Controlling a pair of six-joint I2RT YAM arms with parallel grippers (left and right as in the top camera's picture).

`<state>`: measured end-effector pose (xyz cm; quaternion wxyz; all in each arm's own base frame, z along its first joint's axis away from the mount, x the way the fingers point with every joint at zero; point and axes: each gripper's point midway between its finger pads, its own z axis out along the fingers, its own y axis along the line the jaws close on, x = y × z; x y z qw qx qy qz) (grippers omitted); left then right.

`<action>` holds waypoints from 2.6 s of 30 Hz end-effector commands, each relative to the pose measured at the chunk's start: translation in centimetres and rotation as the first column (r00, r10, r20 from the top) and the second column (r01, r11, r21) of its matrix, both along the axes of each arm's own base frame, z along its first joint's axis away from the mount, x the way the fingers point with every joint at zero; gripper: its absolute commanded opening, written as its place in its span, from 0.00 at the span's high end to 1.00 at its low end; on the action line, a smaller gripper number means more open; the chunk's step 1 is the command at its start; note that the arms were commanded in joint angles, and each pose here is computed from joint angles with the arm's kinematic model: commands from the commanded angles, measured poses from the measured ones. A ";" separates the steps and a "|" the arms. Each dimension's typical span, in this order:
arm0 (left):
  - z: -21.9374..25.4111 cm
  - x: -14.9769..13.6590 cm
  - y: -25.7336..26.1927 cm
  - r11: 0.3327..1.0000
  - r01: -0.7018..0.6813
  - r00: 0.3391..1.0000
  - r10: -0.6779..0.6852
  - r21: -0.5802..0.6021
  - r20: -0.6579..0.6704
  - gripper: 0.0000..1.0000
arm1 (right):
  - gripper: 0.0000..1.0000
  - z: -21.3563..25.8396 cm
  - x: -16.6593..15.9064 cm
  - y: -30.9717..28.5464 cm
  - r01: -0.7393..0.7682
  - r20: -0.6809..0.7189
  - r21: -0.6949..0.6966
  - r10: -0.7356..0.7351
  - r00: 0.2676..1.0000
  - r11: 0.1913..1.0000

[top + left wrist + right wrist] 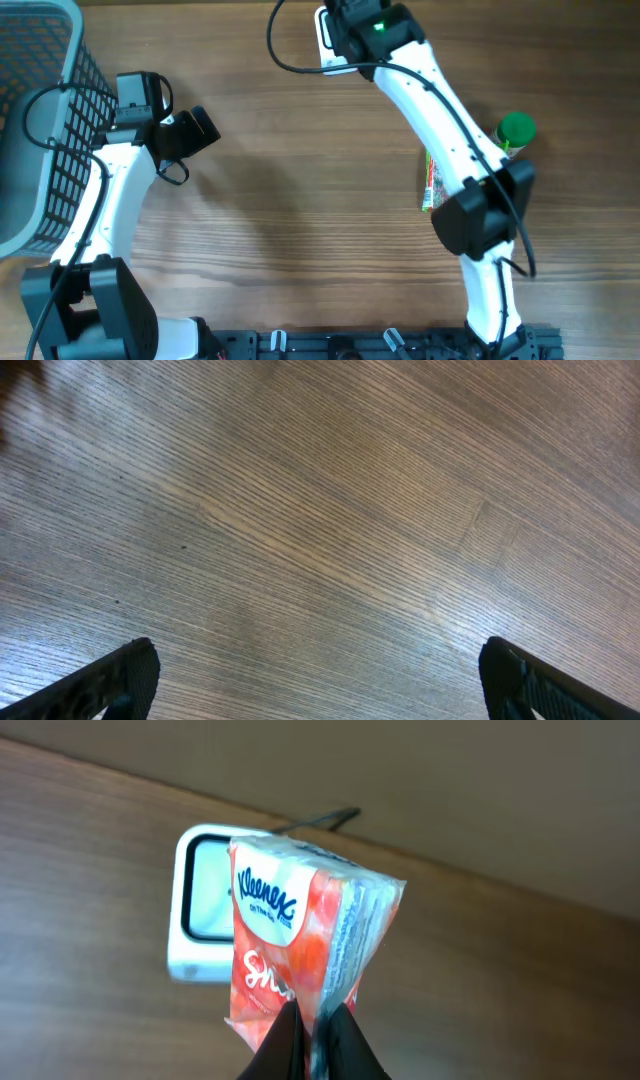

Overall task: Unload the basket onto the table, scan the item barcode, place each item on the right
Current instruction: 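Swing the Kleenex pack up in front of the scanner window, then hold the Kleenex pack facing the scanner window, then lower the Kleenex pack and release it at the right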

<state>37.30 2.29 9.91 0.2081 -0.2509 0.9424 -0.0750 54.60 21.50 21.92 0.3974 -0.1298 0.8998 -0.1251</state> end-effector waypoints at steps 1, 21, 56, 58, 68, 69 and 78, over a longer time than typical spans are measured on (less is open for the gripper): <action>0.0 0.1 0.2 1.000 0.000 1.000 0.000 0.004 0.000 0.00 | 0.96 -2.3 1.8 0.0 -0.011 0.018 -0.105 0.013 1.000 0.994; 0.0 0.1 0.2 1.000 0.000 1.000 0.000 0.004 0.000 0.00 | 0.96 -9.2 5.4 1.4 -0.117 0.006 -0.279 0.123 0.992 0.953; 0.0 0.1 0.2 1.000 0.000 1.000 0.000 0.004 0.000 0.00 | 0.96 4.2 1.3 -0.4 -0.066 0.108 -0.030 0.069 0.992 0.997; 0.0 0.1 0.2 1.000 0.000 1.000 0.000 0.004 0.000 0.00 | 0.96 5.9 -0.4 -0.5 -0.079 0.088 0.049 0.075 0.993 0.996; 0.0 0.1 0.2 1.000 0.000 1.000 0.000 0.004 0.000 0.00 | 0.95 10.7 -11.2 -4.1 -0.080 -0.125 0.226 0.111 0.986 0.971; 0.0 0.1 0.2 1.000 0.000 1.000 0.000 0.004 0.000 0.00 | 0.96 10.5 -12.0 -4.6 -0.059 -0.152 0.224 0.095 0.984 0.973; 0.0 0.1 0.2 1.000 0.000 1.000 0.000 0.004 0.000 0.00 | 0.96 4.2 -16.7 -10.7 0.161 -0.498 0.124 -0.079 0.864 0.979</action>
